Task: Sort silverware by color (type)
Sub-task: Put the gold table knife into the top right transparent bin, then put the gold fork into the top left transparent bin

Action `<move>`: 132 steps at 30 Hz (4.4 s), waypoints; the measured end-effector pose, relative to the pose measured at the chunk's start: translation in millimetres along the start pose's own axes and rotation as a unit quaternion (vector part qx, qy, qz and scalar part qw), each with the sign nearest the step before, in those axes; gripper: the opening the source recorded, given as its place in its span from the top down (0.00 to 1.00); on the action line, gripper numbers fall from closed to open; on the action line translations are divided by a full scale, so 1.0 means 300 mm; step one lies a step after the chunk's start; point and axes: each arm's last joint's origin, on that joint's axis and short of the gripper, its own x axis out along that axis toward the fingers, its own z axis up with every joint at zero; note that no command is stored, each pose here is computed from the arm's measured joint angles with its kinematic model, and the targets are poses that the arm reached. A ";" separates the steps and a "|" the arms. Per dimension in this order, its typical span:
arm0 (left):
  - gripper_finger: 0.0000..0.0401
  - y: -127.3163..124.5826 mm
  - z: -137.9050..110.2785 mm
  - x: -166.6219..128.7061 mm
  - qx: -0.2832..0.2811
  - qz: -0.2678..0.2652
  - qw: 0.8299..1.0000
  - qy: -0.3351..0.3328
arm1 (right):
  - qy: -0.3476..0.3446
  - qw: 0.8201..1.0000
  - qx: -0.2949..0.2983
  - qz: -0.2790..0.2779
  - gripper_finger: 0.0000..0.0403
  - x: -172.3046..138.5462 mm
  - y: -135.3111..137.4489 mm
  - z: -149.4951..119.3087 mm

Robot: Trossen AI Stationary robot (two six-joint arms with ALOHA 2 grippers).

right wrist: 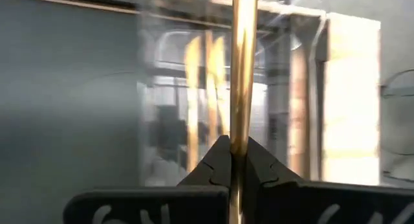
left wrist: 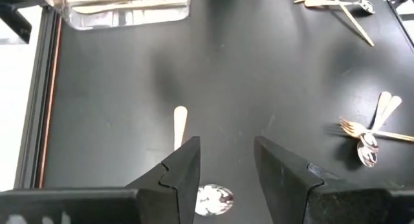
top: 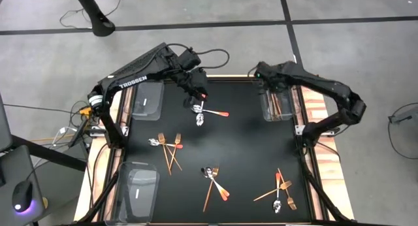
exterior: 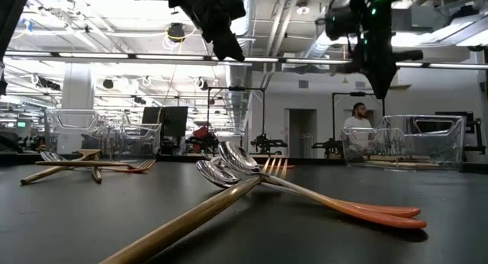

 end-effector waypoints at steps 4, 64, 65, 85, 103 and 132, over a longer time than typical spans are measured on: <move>0.67 -0.004 -0.004 -0.021 -0.022 0.016 1.000 0.007 | 0.032 0.998 -0.050 -0.032 0.95 0.083 -0.009 0.053; 0.67 -0.517 -0.140 0.295 -0.235 0.070 0.961 0.131 | -0.022 0.881 -0.182 0.436 0.42 -0.215 0.125 -0.188; 0.67 -0.532 -0.136 0.298 -0.226 0.063 0.964 0.128 | -0.015 0.889 -0.163 0.427 0.42 -0.226 0.133 -0.215; 0.67 -0.665 -0.102 0.320 -0.008 0.000 0.996 0.085 | 0.256 0.940 -0.038 0.222 0.42 -0.344 0.154 -0.938; 0.67 -0.683 -0.151 0.321 -0.007 0.007 0.989 0.145 | 0.247 0.897 -0.294 0.218 0.42 -0.234 0.276 -1.224; 0.67 -0.813 -0.371 0.169 -0.144 0.066 0.987 0.018 | 0.228 0.774 -0.553 0.205 0.50 -0.077 0.261 -1.243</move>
